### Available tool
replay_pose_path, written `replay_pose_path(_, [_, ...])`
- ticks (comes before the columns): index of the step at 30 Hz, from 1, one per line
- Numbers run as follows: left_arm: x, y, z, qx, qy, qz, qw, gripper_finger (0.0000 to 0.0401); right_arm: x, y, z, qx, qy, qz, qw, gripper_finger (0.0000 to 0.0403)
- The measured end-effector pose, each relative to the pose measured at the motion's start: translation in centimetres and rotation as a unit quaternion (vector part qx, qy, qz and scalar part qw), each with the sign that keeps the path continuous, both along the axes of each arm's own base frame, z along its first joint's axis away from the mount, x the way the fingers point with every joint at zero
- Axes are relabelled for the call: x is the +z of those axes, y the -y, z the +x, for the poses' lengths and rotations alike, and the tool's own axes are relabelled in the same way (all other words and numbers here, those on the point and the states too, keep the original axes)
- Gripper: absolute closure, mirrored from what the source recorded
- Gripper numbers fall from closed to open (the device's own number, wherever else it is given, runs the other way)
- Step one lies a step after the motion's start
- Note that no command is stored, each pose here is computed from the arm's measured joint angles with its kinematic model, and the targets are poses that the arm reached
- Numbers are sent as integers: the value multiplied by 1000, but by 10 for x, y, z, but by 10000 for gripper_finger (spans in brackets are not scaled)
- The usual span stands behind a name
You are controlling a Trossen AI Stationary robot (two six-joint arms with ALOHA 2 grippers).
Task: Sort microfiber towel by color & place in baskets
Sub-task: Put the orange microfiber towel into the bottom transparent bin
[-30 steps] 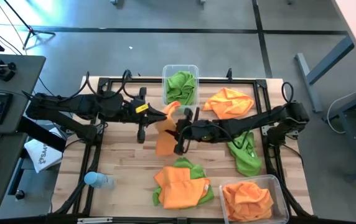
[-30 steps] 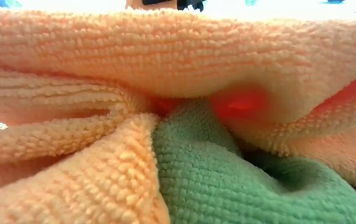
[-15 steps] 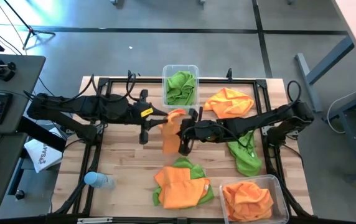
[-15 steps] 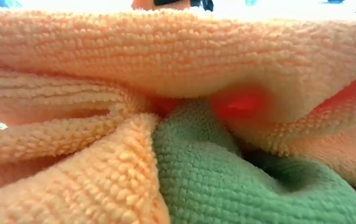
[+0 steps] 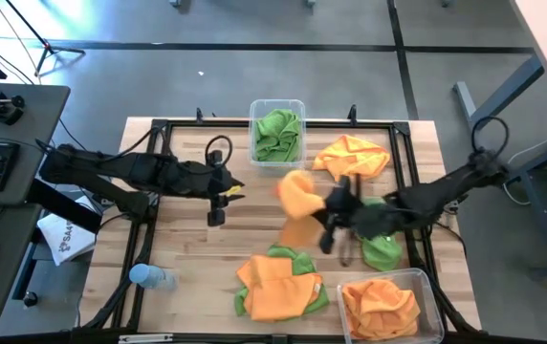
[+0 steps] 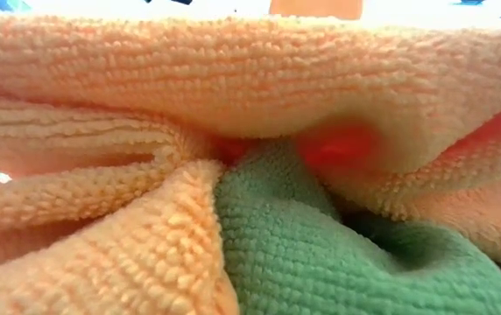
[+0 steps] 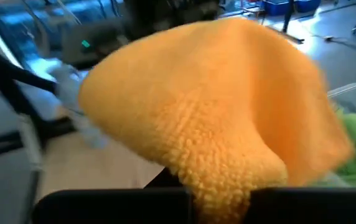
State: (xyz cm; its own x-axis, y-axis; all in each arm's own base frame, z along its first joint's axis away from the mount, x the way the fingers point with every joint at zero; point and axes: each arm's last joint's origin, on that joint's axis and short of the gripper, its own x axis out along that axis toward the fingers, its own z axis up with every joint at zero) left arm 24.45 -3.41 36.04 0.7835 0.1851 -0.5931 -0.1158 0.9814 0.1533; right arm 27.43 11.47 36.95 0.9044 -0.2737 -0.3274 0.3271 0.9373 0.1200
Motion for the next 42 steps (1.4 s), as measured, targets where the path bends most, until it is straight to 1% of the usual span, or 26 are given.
replay_pose_path(2, [-8,-1,-4,5,7,-7,1000,279,9,-9,-17,5,19,25,1000,402])
replay_pose_path(3, [-15,-1,-7,7,0,-8,1000,279,13,-14,-25,7,26,36,999,402])
replay_pose_path(5, [-22,-2,-10,12,12,-13,1000,279,19,-21,-41,8,28,55,998,402])
replay_pose_path(7, [-30,-3,-16,17,10,-17,1000,279,27,-26,-57,-6,16,73,997,402])
replay_pose_path(9, [-34,-4,-21,24,26,-26,999,279,36,-32,-72,-22,-7,90,996,402])
replay_pose_path(11, [-38,-5,-27,31,33,-32,998,279,47,-36,-82,-42,-21,110,993,402])
replay_pose_path(13, [-39,-6,-32,34,44,-38,998,279,56,-41,-90,-51,-42,115,991,402])
replay_pose_path(19, [-43,-8,-42,40,65,-51,996,279,90,-61,-95,-67,-91,139,984,402])
replay_pose_path(21, [-45,-8,-44,42,68,-54,995,279,98,-71,-91,-55,-98,176,978,403])
replay_pose_path(23, [-46,-8,-44,43,65,-56,995,279,106,-79,-91,-27,-102,187,977,403])
replay_pose_path(25, [-46,-8,-43,44,67,-57,995,279,111,-83,-91,-24,-108,222,969,403])
replay_pose_path(28, [-45,-8,-43,44,68,-57,995,279,112,-93,-96,-6,-125,255,959,403])
replay_pose_path(30, [-46,-8,-43,44,68,-58,995,279,108,-98,-99,-10,-141,287,948,403])
replay_pose_path(34, [-46,-8,-43,46,69,-63,995,279,97,-111,-108,-17,-175,323,930,403])
replay_pose_path(37, [-46,-8,-43,48,70,-65,994,279,84,-121,-113,-28,-200,333,921,403])
replay_pose_path(40, [-45,-8,-43,48,74,-67,994,279,66,-130,-116,-51,-224,333,914,403])
replay_pose_path(42, [-44,-8,-42,48,81,-68,993,279,50,-136,-118,-72,-254,337,904,403])
